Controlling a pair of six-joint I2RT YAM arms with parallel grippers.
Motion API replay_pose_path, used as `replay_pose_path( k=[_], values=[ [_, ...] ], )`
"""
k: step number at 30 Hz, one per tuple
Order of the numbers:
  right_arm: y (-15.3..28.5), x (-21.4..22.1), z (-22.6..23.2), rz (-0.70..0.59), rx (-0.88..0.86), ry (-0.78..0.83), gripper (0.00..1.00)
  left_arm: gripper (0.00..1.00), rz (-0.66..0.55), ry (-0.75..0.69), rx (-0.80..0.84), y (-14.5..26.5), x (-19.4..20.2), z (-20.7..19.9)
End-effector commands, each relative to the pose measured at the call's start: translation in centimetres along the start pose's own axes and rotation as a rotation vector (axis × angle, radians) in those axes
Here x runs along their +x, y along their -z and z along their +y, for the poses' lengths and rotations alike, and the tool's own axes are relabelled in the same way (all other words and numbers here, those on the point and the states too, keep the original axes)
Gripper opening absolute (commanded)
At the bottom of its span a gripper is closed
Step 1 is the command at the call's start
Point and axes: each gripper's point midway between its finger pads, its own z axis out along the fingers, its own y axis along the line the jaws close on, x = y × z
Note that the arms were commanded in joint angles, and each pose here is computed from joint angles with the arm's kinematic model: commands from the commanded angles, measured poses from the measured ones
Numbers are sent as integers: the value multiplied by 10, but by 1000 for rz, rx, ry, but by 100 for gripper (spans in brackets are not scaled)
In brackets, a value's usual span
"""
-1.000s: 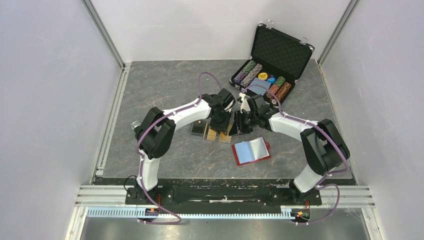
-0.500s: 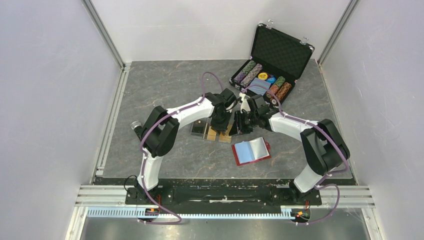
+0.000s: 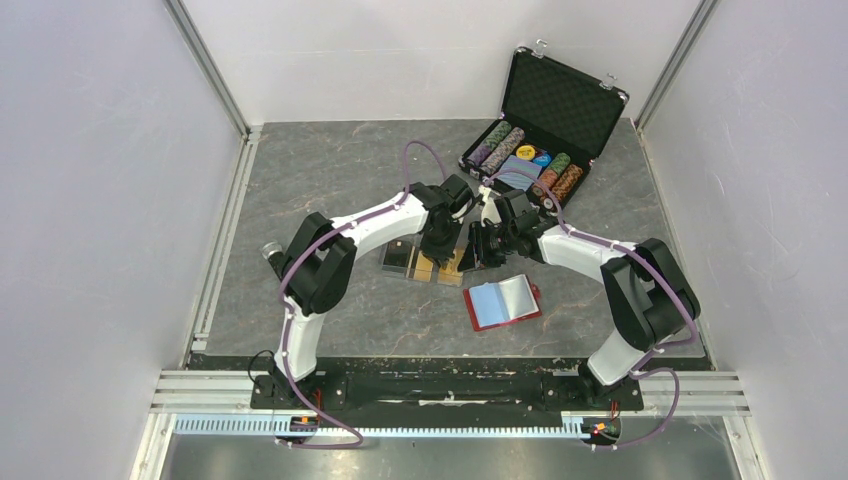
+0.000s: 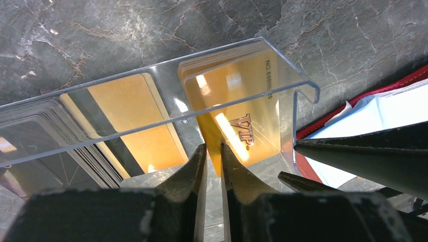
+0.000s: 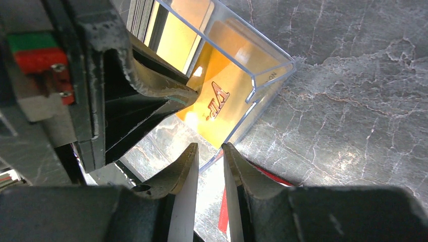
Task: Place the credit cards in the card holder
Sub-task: Pick up the credit card from the storage box.
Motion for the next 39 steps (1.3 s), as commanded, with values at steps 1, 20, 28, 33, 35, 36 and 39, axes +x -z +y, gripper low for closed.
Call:
replay_pose_path(
  k=[1,20,28,33,35,36,39],
  values=[
    [-3,3,3,-5,-13,22,28,23,-118,-40,153,30,-26,-41],
    [-2,2,3,-10,-12,25,28,26,7,-67,101,-3,-6,-30],
    [-2,4,3,-7,-12,24,28,15,-10,-75,81,5,-9,-29],
    [-2,4,3,-6,-13,24,28,9,-59,-63,114,20,-19,-36],
    [-2,4,3,-7,-12,23,28,8,-80,-58,126,26,-23,-39],
    [-2,3,3,-7,-13,25,28,7,-87,-57,128,28,-24,-40],
    [-2,5,3,-4,-11,23,28,4,-103,-56,131,34,-27,-41]
  ],
)
